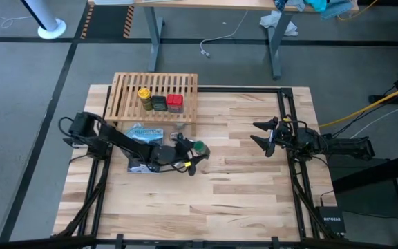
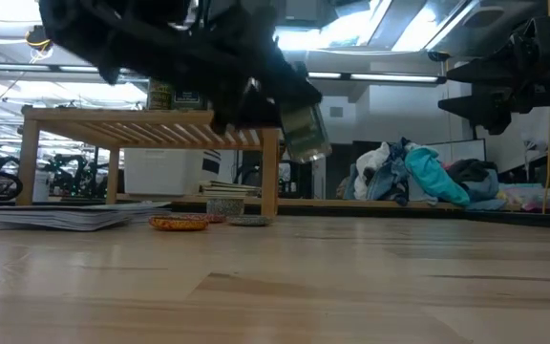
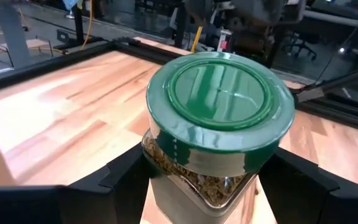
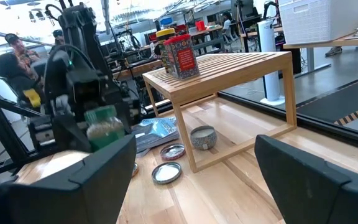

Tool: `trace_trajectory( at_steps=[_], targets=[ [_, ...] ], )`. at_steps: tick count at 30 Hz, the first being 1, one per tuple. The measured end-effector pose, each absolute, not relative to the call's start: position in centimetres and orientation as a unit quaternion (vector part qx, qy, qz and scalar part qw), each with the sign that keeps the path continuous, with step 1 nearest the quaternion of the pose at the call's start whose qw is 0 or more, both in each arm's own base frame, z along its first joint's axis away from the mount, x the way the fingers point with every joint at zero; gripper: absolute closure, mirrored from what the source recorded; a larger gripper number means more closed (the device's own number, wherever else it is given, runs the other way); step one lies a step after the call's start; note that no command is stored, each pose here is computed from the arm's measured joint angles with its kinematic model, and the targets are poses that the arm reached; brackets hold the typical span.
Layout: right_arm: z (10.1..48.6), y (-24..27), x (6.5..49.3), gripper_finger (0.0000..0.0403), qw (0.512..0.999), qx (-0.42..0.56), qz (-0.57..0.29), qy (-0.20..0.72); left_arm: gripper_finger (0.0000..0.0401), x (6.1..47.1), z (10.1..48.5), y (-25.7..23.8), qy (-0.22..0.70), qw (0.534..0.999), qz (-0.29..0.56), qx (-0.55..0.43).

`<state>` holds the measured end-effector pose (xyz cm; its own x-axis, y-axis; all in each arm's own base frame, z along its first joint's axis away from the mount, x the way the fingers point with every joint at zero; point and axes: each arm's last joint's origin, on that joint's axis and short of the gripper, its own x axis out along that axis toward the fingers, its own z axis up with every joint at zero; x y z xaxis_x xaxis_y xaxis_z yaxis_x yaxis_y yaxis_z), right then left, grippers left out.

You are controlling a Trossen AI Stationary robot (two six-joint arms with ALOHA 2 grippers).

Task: Shelf spices
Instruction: Remove the green seasoning bottle from the shelf

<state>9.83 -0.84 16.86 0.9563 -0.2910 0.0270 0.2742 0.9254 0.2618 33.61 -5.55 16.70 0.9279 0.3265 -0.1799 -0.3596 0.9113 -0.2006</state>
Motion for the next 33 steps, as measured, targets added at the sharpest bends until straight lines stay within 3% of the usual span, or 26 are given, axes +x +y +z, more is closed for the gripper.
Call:
trace_trajectory(
  at_steps=[14,33],
  targets=[
    [16.9,-0.8,9.8,0.0068,0.981,0.129,-0.144,-0.033,0.0143,36.7,12.4,-4.8,0.077,0.968,0.186,-0.15],
    [16.9,-0.8,9.8,0.0068,0.981,0.129,-0.144,-0.033,0.0136,37.6,11.3,-3.7,0.111,0.964,0.198,-0.141]
  ],
)
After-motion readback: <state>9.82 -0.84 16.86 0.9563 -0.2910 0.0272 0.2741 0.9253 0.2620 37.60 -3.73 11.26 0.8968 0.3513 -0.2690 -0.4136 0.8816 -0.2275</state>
